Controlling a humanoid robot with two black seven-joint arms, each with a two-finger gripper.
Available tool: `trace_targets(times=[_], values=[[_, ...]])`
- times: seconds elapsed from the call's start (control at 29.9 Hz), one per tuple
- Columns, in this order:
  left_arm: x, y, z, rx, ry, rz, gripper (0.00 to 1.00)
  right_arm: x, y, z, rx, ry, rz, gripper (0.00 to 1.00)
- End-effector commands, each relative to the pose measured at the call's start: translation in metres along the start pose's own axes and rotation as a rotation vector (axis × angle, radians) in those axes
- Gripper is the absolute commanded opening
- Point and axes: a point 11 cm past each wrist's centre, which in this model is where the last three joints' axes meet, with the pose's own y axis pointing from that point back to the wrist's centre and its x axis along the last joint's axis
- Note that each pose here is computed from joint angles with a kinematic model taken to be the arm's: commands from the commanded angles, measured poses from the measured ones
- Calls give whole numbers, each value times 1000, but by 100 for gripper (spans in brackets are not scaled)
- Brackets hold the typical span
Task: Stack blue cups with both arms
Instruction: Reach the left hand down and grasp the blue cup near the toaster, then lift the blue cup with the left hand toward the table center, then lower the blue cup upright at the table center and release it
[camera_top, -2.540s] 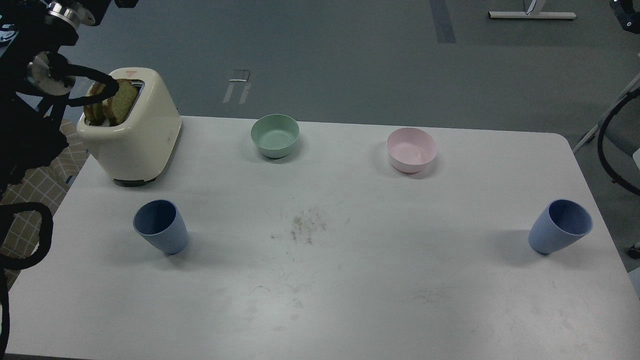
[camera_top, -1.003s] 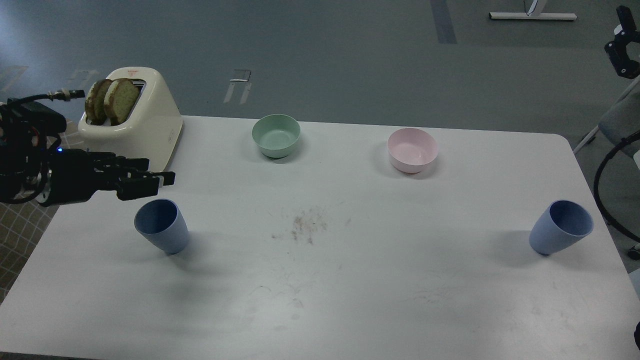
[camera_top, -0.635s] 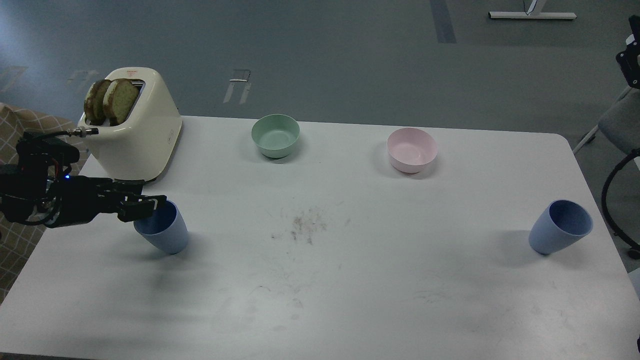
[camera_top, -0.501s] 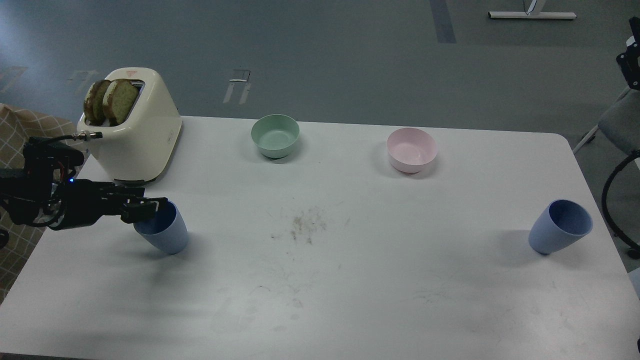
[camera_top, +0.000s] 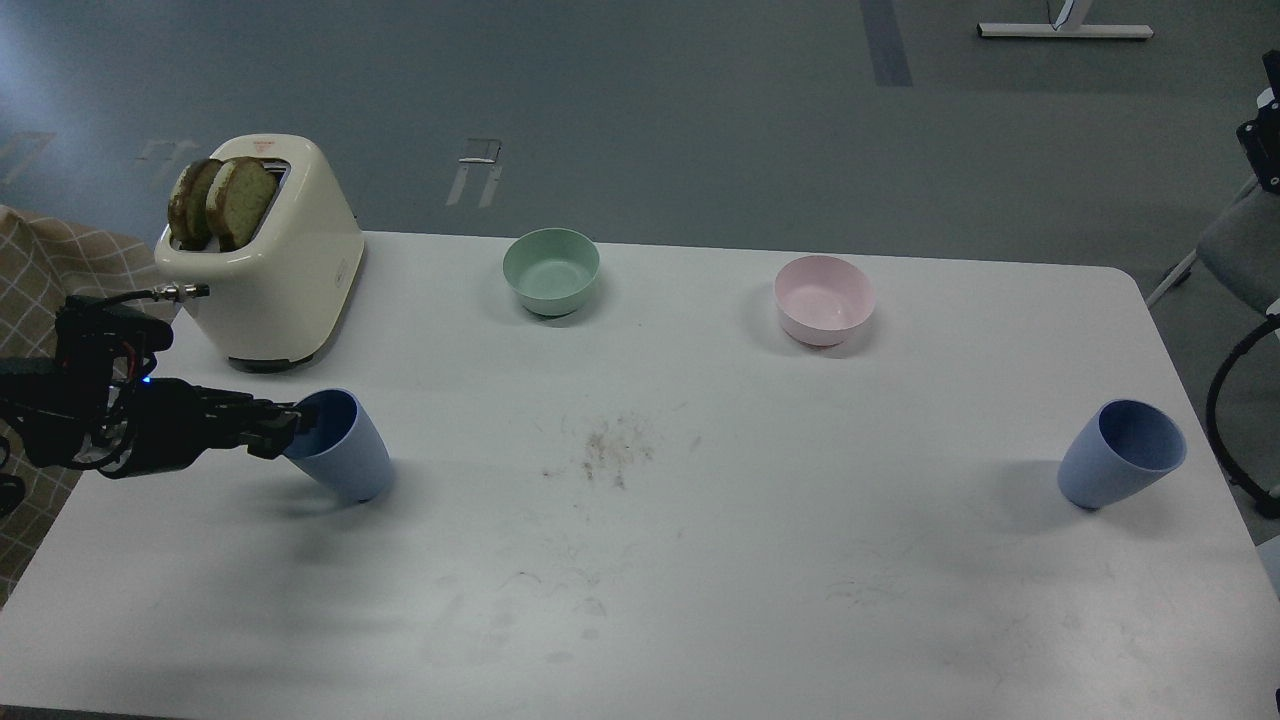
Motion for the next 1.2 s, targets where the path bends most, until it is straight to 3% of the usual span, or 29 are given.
trace_targets(times=[0.0, 0.07, 0.27, 0.4, 0.67, 0.87, 1.17], values=[[13, 1, 18, -47, -34, 25, 0, 3, 4, 2, -2, 0, 8, 100], [24, 3, 29, -72, -60, 43, 0, 4, 4, 2, 4, 0, 10, 100], [107, 13, 84, -167, -209, 117, 0, 14, 14, 0, 17, -3, 40, 100], [156, -23, 163, -313, -313, 195, 0, 28, 27, -3, 23, 2, 80, 100], [145, -92, 241, -347, -543, 153, 0, 45, 43, -14, 42, 13, 129, 100], [126, -126, 241, -312, -570, 77, 0, 51, 51, -14, 43, 13, 149, 100], [105, -147, 238, -281, -607, 1, 0, 53, 52, -14, 48, 7, 155, 100]])
